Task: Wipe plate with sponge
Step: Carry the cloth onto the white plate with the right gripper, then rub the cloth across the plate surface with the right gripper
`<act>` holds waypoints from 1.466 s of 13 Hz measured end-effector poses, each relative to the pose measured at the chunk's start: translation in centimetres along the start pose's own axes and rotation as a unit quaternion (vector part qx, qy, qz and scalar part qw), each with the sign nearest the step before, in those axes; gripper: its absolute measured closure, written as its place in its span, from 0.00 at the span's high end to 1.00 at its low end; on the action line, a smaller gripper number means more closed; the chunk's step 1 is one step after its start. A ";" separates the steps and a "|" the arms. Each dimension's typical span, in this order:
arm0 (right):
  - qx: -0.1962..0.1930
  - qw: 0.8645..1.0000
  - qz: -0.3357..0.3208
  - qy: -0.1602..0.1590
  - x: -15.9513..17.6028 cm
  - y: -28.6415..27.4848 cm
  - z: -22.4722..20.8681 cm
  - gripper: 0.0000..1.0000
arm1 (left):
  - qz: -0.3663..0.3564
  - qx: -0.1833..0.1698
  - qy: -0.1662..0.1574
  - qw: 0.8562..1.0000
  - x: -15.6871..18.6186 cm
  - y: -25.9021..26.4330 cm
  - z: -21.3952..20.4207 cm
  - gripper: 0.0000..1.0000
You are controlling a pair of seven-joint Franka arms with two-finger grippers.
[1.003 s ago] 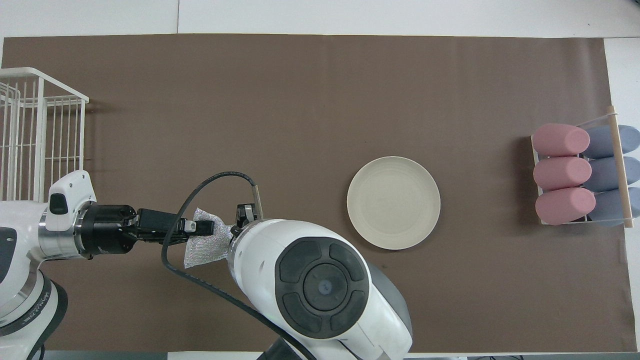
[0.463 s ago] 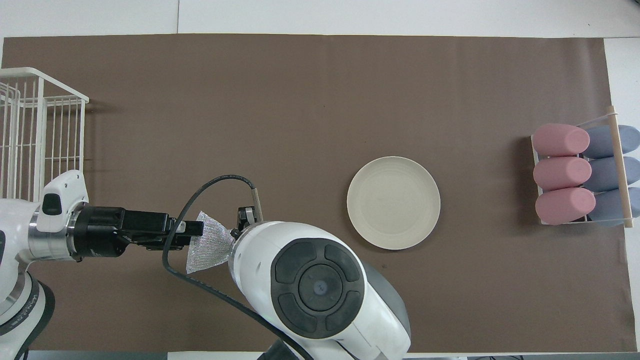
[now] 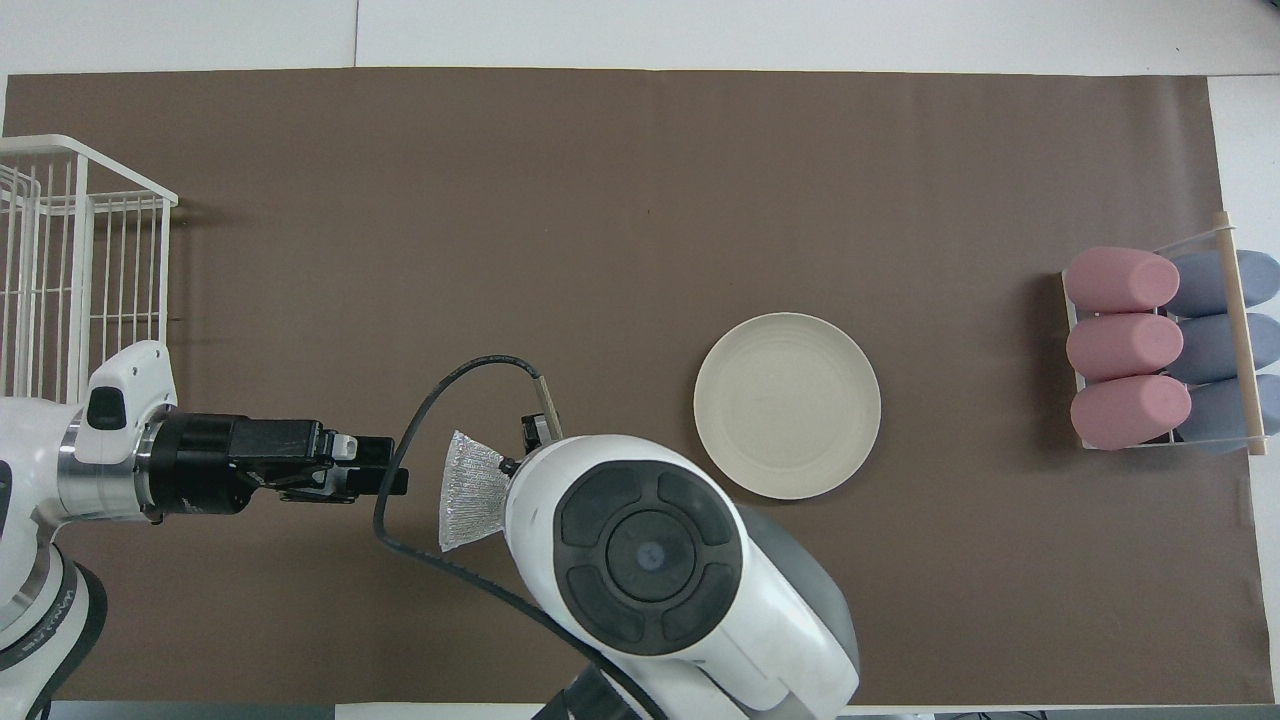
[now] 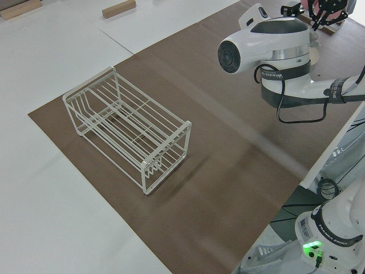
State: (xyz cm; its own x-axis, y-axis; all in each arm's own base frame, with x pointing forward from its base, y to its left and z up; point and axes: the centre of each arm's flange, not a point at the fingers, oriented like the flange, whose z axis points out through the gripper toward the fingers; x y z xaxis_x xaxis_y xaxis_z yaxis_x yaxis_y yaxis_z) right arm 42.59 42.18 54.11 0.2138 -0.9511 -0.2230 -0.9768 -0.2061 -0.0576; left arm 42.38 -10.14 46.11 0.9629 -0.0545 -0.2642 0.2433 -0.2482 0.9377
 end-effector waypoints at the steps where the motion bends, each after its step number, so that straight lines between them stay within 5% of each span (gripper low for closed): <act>1: -0.007 1.000 -0.028 0.008 2.8 -1.0 0.6 0.02 | 0.003 0.023 0.007 1.000 0.2 -0.3 -0.2 1.00; 5: -0.053 0.987 -0.146 0.028 17.7 -3.7 4.2 0.02 | 0.015 0.114 0.022 0.993 0.6 -1.1 -1.7 1.00; 7: -0.060 0.987 -0.149 0.030 23.5 -3.4 7.0 0.02 | 0.013 0.168 0.030 0.985 0.8 -1.7 -3.5 1.00; 11: -0.061 0.988 -0.140 0.030 25.2 0.1 14.3 0.02 | 0.018 0.324 0.048 0.945 1.7 -0.3 -8.4 1.00; 14: -0.057 0.988 -0.138 0.032 25.5 0.8 15.4 0.02 | 0.028 0.411 0.045 0.910 2.2 0.1 -10.4 1.00; 16: -0.050 0.986 -0.153 0.034 26.4 1.1 16.6 0.02 | 0.033 0.447 0.045 0.893 2.5 -0.2 -11.0 1.00; 19: -0.049 0.981 -0.182 0.032 29.4 0.8 17.2 0.02 | 0.038 0.458 0.048 0.887 2.7 -0.2 -11.1 1.00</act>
State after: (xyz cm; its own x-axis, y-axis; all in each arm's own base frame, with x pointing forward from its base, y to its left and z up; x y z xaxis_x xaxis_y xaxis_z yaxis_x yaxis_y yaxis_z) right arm 48.28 18.01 30.75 0.5514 -0.8221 -0.1422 -0.8324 -0.5535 -0.0278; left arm 46.20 0.46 47.73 0.9886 -0.0323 -0.1468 0.0234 -0.9315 0.3630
